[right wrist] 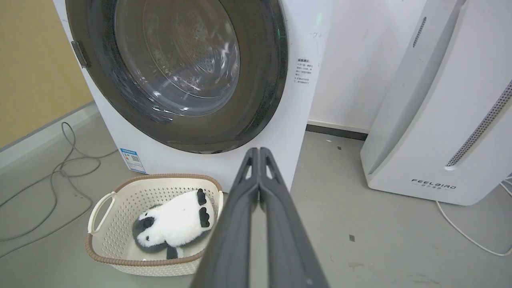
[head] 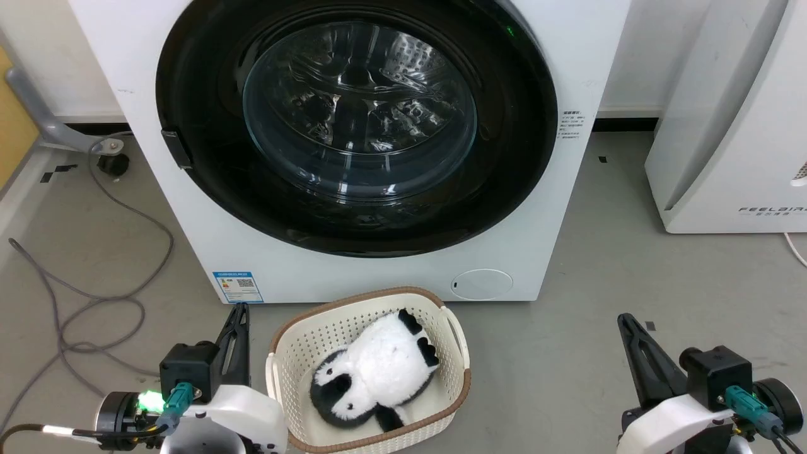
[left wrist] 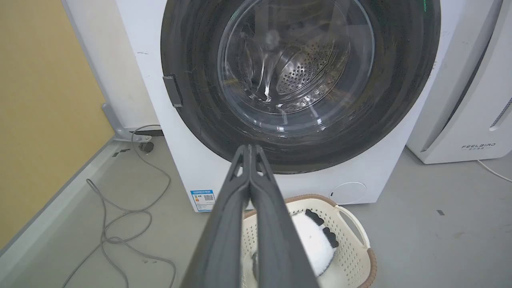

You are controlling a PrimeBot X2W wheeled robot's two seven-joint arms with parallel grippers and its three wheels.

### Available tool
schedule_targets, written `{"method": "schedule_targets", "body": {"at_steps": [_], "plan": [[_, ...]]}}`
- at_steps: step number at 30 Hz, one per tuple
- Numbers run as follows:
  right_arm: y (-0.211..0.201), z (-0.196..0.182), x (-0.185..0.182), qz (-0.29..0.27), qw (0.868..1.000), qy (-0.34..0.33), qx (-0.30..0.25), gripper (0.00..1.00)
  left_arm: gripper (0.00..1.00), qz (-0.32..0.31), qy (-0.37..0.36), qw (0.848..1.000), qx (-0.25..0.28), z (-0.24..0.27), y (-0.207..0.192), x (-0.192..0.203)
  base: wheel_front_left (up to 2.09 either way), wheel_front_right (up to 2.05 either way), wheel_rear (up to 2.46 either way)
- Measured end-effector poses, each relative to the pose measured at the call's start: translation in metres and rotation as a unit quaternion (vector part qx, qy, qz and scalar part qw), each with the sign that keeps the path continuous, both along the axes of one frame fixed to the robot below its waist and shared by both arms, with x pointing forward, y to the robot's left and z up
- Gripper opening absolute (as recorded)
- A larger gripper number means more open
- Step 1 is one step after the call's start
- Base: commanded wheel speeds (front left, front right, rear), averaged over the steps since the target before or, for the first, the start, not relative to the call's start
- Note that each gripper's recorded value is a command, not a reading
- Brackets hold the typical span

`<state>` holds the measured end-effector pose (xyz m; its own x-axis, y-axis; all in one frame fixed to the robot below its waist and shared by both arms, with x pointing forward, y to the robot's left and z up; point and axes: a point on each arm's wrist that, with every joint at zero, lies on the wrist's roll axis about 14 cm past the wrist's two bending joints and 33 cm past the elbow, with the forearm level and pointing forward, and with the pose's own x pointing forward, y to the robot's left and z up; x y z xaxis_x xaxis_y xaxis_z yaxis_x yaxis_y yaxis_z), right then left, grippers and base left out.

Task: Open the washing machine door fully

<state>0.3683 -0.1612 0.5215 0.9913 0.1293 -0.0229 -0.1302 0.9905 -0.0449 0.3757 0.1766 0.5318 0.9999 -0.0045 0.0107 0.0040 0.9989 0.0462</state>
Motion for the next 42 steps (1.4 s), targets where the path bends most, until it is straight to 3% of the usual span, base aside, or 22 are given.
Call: {"method": "schedule_targets", "body": {"at_steps": [6,7,42], "plan": [[0.000,0.000,0.000,0.000,1.000,0.000,0.000,0.00,0.00,0.000,0.000,1.000,0.000,0.000,0.000,0.000,0.00,0.00,0.00],[0.000,0.000,0.000,0.000,1.000,0.001,0.000,1.00,1.00,0.000,0.000,1.000,0.000,0.000,0.000,0.000,0.00,0.00,0.00],[-0.008,0.002,0.003,0.000,0.999,-0.016,0.033,1.00,1.00,-0.021,-0.007,1.000,-0.004,-0.006,-0.016,0.001,0.00,0.00,0.00]]}}
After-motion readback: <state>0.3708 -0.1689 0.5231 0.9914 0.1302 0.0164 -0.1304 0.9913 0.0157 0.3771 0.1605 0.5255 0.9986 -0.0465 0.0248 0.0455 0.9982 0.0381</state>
